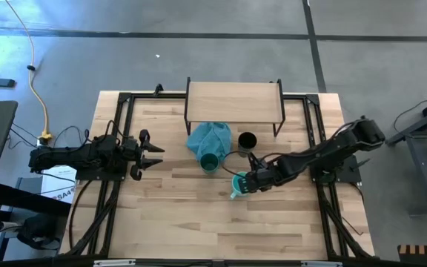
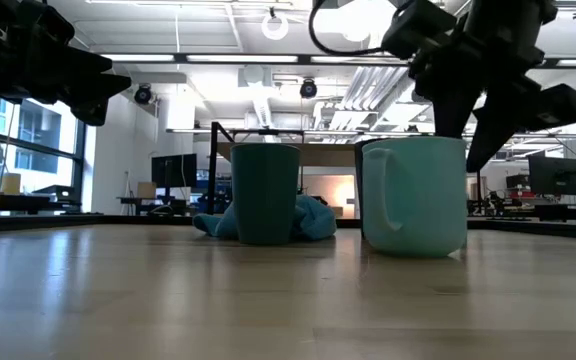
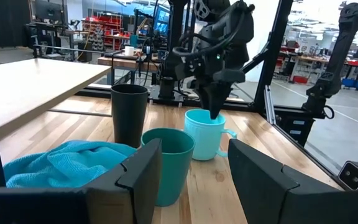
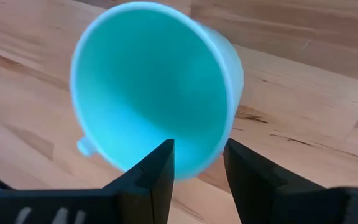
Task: Stack small to large cups/mugs on shelf
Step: Put the blue cup on the shelf
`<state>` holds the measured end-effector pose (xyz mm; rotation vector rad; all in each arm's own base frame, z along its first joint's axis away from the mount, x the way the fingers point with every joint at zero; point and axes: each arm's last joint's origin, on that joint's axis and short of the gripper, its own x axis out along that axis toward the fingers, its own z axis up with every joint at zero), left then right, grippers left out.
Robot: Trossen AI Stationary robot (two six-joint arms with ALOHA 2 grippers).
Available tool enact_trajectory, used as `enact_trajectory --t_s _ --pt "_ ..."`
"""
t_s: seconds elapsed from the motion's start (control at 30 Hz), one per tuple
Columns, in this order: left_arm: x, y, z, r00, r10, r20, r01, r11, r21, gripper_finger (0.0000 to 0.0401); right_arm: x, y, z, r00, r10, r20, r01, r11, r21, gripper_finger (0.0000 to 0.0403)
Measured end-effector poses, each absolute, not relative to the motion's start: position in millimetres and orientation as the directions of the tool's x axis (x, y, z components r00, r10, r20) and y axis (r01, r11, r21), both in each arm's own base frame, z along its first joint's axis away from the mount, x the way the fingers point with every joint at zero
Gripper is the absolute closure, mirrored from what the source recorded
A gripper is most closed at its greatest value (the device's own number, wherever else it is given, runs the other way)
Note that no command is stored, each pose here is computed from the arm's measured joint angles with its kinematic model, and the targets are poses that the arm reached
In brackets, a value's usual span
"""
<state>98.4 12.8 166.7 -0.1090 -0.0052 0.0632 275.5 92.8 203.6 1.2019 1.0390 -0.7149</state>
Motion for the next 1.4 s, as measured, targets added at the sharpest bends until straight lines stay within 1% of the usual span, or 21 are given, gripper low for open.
enact_trajectory --t_s 0.2,0.37,0.6,0.73,0.97,1.1,1.23,1.4 --pt "98.4 12.8 166.7 0.998 0.064 0.001 -0.063 0.992 -0.109 0.0226 276.6 93.2 202.3 0.387 0.077 -0.919 0.894 0.213 0.394 0.0291" --pt "98.3 12.8 166.7 0.998 0.064 0.002 -0.063 0.992 -0.109 0.0226 276.6 93.2 202.3 0.387 0.077 -0.919 0.894 0.214 0.394 0.0316" --pt "98.4 12.8 166.7 0.998 0.064 0.002 -0.064 0.993 -0.101 0.0226 277.2 90.6 202.2 0.385 0.074 -0.920 0.879 0.273 0.390 0.0374" --pt "98.3 12.8 166.7 0.998 0.064 0.002 -0.064 0.993 -0.101 0.0226 277.3 90.5 202.4 0.387 0.074 -0.919 0.870 0.300 0.391 0.0397" --pt "98.3 12.8 166.7 0.998 0.064 0.002 -0.064 0.993 -0.101 0.0226 276.5 90.3 204.3 0.391 0.077 -0.917 0.853 0.344 0.393 0.0401" --pt "98.3 12.8 166.7 0.998 0.064 0.002 -0.064 0.993 -0.101 0.0226 271.9 88.8 213.7 0.386 0.076 -0.920 0.856 0.342 0.387 0.0402" --pt "98.4 12.8 166.7 0.998 0.064 0.002 -0.063 0.993 -0.101 0.0226 267.7 85.1 237.2 0.322 0.056 -0.945 0.884 0.341 0.321 0.0402" --pt "98.4 12.9 166.7 0.998 0.064 0.001 -0.064 0.993 -0.102 0.0226 263.5 75.4 278.8 0.233 0.011 -0.972 0.908 0.355 0.222 0.0402"
